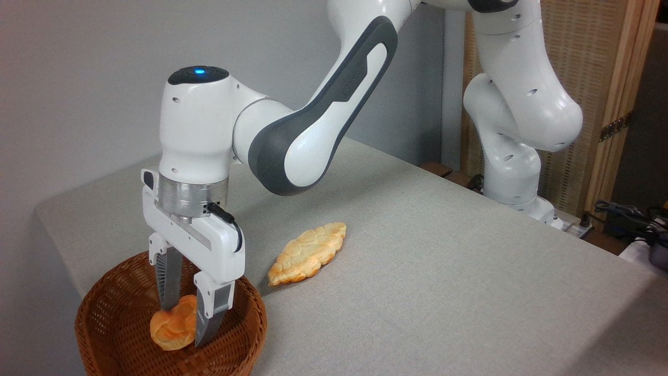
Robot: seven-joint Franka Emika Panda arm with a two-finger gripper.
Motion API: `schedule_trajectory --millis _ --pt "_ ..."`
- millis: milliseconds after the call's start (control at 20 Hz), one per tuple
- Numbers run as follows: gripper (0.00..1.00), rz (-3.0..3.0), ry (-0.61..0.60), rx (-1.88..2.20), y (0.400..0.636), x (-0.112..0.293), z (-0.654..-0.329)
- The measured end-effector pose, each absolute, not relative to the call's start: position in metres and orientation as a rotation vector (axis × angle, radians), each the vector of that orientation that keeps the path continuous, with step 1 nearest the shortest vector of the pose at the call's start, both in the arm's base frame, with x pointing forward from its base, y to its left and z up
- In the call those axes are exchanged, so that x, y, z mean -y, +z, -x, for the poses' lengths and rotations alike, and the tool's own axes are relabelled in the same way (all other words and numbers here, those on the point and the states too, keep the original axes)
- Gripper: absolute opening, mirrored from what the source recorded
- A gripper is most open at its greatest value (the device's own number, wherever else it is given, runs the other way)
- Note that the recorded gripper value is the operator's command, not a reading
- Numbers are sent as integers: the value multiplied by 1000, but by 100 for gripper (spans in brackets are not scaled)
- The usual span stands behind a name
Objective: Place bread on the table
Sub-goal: 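Close the gripper on the round orange bun, then lift the bun out of the basket and carry it onto the golden roll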
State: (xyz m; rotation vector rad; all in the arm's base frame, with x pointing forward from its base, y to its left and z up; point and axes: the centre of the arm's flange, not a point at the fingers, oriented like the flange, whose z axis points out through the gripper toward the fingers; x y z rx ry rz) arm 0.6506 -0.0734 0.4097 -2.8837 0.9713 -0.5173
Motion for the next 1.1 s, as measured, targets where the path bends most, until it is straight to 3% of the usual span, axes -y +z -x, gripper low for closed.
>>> schedule_trajectory --millis 100,150,200,250,900,1100 --pt "95 2883 -519 -971 409 74 -651" --pt "79 2883 -518 -971 409 74 -651" --pt "51 2883 -518 -972 408 74 -651" --pt "44 2883 -518 -972 408 74 -651" --pt "43 2878 -528 -976 411 75 -652" --pt "43 2866 -572 -972 430 75 -651"
